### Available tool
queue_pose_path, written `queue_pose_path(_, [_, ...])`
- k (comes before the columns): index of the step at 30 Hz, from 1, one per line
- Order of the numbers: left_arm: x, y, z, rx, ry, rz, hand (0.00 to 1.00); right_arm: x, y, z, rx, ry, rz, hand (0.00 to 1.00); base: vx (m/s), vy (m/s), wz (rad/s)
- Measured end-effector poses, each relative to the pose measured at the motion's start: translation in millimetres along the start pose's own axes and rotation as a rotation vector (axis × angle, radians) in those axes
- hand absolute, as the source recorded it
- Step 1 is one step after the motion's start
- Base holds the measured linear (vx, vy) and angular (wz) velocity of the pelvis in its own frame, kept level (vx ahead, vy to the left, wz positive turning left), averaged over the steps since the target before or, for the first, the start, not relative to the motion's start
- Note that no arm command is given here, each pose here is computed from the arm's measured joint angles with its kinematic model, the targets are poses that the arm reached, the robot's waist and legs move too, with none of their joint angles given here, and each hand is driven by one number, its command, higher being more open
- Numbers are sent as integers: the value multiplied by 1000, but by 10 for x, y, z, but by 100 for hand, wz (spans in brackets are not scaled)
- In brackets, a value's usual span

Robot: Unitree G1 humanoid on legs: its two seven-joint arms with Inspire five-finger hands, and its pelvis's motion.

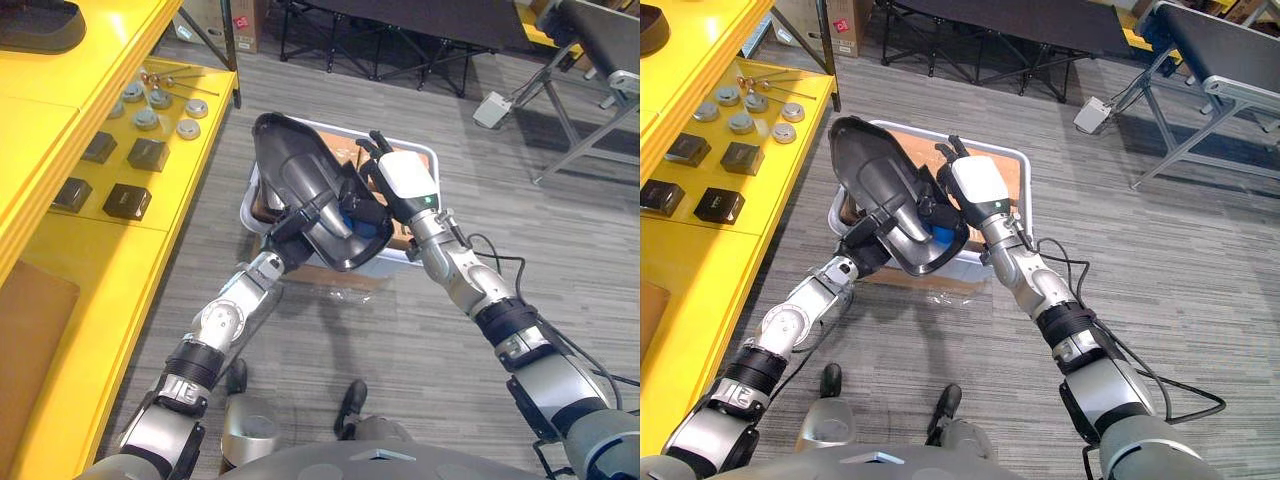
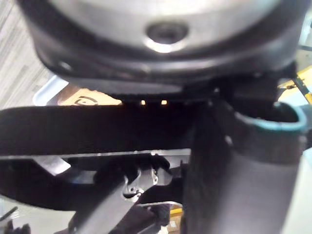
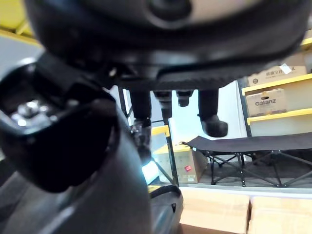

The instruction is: Walk over and take three plastic housings, then place them on the shelf

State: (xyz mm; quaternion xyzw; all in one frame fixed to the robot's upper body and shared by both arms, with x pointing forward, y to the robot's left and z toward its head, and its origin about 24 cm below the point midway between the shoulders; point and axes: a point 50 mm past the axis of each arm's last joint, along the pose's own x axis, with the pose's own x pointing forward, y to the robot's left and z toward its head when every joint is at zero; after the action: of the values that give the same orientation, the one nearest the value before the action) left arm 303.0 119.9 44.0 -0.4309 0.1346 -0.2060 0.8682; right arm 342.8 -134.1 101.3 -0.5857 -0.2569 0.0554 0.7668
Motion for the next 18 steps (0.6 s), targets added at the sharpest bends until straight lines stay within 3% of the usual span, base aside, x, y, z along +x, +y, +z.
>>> queue_pose_path(1, [1,0,-6,10,2,1,0,-9,8,-4,1,3,3,0,0,0,0])
queue_pose_path(11, [23,6,-99,120,-10,107,0,-159,146,-37,25,40,42,0,0,0,-1])
queue_pose_path(18, [-18,62,-44,214,-92,175,0,-167,143,145,126,20,-51,0,6,2,-7])
